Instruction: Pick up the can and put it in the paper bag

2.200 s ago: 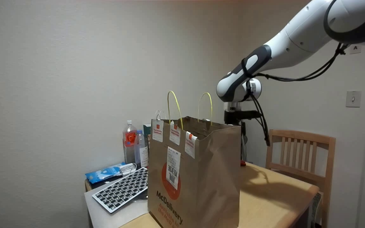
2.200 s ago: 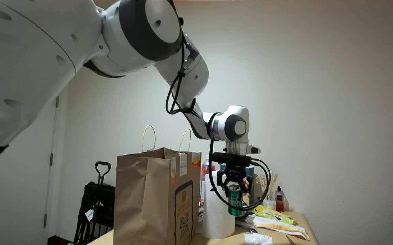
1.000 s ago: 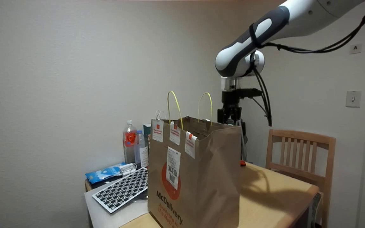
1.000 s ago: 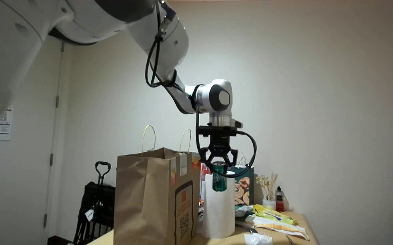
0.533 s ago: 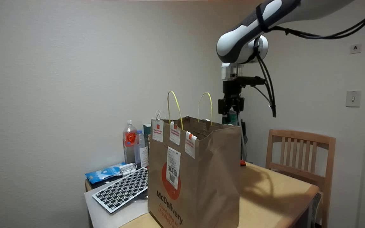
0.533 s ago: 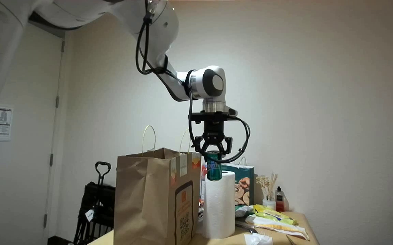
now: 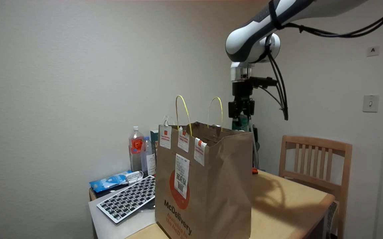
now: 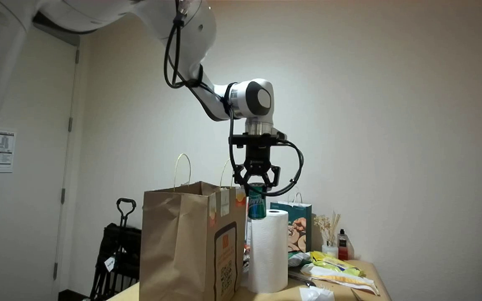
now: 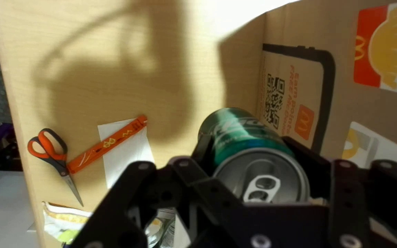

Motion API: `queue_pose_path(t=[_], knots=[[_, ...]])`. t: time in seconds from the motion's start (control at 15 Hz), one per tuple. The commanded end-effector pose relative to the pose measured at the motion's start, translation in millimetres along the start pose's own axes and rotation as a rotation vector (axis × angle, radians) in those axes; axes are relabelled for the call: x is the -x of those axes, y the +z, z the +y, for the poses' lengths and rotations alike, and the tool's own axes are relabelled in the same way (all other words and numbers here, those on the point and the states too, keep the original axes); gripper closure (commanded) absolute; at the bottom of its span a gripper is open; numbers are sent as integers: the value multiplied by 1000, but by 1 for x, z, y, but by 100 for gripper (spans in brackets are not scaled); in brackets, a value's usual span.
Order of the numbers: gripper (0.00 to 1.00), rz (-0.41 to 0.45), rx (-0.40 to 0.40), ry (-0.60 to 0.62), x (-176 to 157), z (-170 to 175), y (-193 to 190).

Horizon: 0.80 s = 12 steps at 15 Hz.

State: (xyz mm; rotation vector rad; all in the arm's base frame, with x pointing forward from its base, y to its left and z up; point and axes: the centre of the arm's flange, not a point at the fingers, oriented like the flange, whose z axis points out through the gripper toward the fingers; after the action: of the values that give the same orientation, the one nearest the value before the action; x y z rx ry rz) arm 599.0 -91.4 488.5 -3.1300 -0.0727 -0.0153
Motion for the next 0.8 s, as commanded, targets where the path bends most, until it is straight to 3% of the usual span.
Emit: queue_pose_path(t=[0.0,0.4,0.6,0.67,0.73], knots=[[73,-83,-8,-119,25,-29,-49],[73,-299,18,-188,62,-81,-109],[73,-286,66,-204,66,-91,-119],[48,-283,23,-192,65,-91,-114],[48,-278,38,-198,65,-94,-117]])
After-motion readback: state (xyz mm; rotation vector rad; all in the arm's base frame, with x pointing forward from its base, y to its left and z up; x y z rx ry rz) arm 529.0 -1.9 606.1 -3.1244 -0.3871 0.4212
